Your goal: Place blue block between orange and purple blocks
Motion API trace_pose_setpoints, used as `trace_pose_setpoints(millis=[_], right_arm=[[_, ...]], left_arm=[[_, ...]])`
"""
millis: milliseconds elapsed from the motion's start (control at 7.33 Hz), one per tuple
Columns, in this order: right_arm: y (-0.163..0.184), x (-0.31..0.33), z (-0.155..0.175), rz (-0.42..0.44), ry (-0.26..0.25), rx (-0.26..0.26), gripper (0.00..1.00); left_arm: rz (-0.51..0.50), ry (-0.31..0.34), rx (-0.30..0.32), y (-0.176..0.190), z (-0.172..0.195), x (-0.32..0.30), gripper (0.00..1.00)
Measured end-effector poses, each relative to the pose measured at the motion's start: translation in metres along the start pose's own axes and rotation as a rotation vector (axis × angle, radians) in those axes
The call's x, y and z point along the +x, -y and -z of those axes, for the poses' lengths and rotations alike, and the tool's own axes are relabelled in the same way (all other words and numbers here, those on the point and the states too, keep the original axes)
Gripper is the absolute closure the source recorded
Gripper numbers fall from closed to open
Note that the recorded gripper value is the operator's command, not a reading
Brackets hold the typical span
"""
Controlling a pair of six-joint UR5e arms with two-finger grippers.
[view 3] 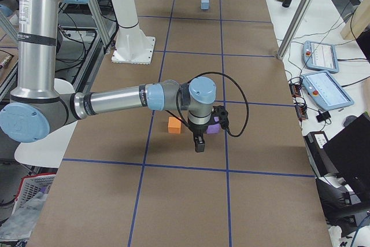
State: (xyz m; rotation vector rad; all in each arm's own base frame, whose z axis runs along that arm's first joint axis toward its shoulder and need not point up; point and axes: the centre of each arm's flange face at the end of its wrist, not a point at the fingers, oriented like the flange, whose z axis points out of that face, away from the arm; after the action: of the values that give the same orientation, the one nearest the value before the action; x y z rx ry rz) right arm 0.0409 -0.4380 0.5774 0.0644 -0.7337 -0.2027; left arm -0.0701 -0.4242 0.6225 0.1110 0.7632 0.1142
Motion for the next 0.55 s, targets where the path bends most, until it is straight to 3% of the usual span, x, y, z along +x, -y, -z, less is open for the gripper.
trace_pose_setpoints(millis=[545], right_arm=[[0.0002, 0.0000, 0.0000, 0.000, 0.000, 0.000, 0.00]], left_arm=[[-0.020, 0.002, 0.016, 0.0025, 0.0050, 0.0048, 0.00]])
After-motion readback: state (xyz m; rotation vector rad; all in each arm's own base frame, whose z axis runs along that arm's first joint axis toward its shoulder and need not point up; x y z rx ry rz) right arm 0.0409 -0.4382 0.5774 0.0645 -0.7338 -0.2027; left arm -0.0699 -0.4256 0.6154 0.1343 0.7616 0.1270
